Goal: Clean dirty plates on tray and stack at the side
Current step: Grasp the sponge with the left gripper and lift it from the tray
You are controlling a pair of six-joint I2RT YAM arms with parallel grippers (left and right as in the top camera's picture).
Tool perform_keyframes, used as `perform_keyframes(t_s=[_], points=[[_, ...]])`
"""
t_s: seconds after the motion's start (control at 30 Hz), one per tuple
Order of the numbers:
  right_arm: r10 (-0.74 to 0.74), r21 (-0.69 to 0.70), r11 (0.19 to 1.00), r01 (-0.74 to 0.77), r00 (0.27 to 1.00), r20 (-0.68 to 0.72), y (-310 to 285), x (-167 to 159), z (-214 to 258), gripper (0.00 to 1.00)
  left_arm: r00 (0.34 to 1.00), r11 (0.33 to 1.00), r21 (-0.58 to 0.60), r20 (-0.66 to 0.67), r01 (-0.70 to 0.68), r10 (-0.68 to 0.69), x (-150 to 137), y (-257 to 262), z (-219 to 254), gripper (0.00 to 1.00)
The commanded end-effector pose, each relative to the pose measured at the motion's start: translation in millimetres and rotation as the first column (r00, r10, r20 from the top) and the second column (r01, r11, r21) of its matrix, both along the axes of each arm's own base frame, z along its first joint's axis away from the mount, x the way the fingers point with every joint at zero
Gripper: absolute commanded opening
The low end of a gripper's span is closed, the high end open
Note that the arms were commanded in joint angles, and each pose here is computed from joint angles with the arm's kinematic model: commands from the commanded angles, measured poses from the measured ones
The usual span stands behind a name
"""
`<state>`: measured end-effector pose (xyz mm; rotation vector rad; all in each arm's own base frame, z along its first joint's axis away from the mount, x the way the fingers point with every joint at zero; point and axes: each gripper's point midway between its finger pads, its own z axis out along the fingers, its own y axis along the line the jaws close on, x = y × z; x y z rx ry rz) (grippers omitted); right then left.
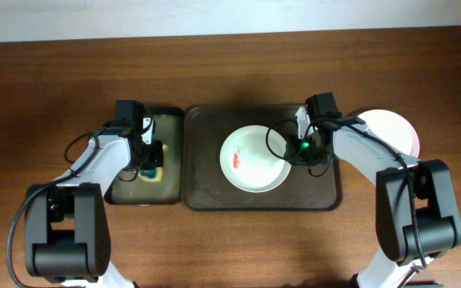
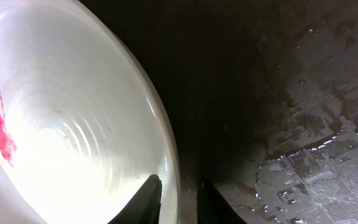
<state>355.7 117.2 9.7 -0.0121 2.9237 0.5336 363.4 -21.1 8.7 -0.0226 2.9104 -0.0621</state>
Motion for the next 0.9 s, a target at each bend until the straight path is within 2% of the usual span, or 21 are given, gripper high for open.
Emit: perform_keyframes(t_s=[0.0, 0.03, 0.1, 0.17, 0.2, 0.23, 0.37, 0.43, 0.5, 0.6, 0.7, 0.77, 0.87], points=[[0.008, 0.004, 1.000, -0.008, 1.000, 0.000, 2.0, -2.8, -0.1, 0.30, 0.997, 1.000, -0.015, 0.081, 0.002, 0.000, 24.1, 0.4, 33.9, 0.00], [0.008, 0.004, 1.000, -0.008, 1.000, 0.000, 2.0, -2.8, -0.1, 0.34, 0.992, 1.000, -0.016, 0.123, 0.001, 0.001, 32.7, 0.6, 51.0, 0.00], [0.009, 0.004, 1.000, -0.009, 1.000, -0.001, 2.2, -3.1, -0.2, 0.55, 0.964, 1.000, 0.023, 0.266, -0.020, 0.013, 52.5, 8.4, 105.2, 0.00], [0.008, 0.004, 1.000, -0.008, 1.000, -0.001, 2.0, -3.0, -0.2, 0.82, 0.906, 0.996, 0.067, 0.423, -0.065, 0.030, 60.5, 19.8, 168.1, 0.00], [0.008, 0.004, 1.000, -0.008, 1.000, -0.001, 2.0, -3.0, -0.2, 0.92, 0.880, 0.994, 0.071, 0.474, -0.077, 0.034, 59.8, 22.0, 188.7, 0.00], [0.008, 0.004, 1.000, -0.008, 1.000, -0.001, 2.0, -3.0, -0.2, 0.98, 0.851, 0.993, 0.074, 0.524, -0.090, 0.038, 57.9, 24.3, 208.8, 0.00], [0.002, -0.021, 1.000, -0.002, 1.000, 0.004, -2.2, -1.7, -1.5, 0.98, 0.682, 0.993, 0.041, 0.730, -0.108, 0.044, 38.3, 25.4, 300.2, 0.00], [-0.014, -0.010, 1.000, 0.014, 0.999, 0.035, -5.6, 10.3, 6.3, 0.98, 0.622, 0.993, 0.029, 0.782, -0.110, 0.046, 28.7, 25.8, 326.8, 0.00], [-0.046, 0.033, 0.999, 0.043, 0.995, 0.085, -11.8, 36.5, 34.7, 0.98, 0.609, 0.993, 0.027, 0.792, -0.111, 0.046, 23.3, 25.9, 333.7, 0.00], [-0.114, 0.108, 0.990, 0.096, 0.978, 0.176, -33.5, 81.7, 107.7, 0.98, 0.645, 0.993, 0.033, 0.763, -0.110, 0.046, 20.3, 26.0, 322.5, 0.00], [-0.213, 0.124, 0.975, 0.183, 0.926, 0.310, -81.8, 118.9, 176.6, 0.98, 0.712, 0.994, 0.037, 0.701, -0.098, 0.044, 15.5, 24.2, 300.2, 0.00], [-0.271, 0.131, 0.962, 0.239, 0.890, 0.367, -114.8, 130.5, 200.1, 0.98, 0.756, 0.994, 0.045, 0.653, -0.096, 0.043, 11.0, 24.4, 285.0, 0.00], [-0.353, 0.131, 0.935, 0.328, 0.858, 0.373, -161.1, 130.1, 201.6, 0.98, 0.817, 0.997, 0.038, 0.575, -0.074, 0.039, 4.3, 20.3, 262.0, 0.00]])
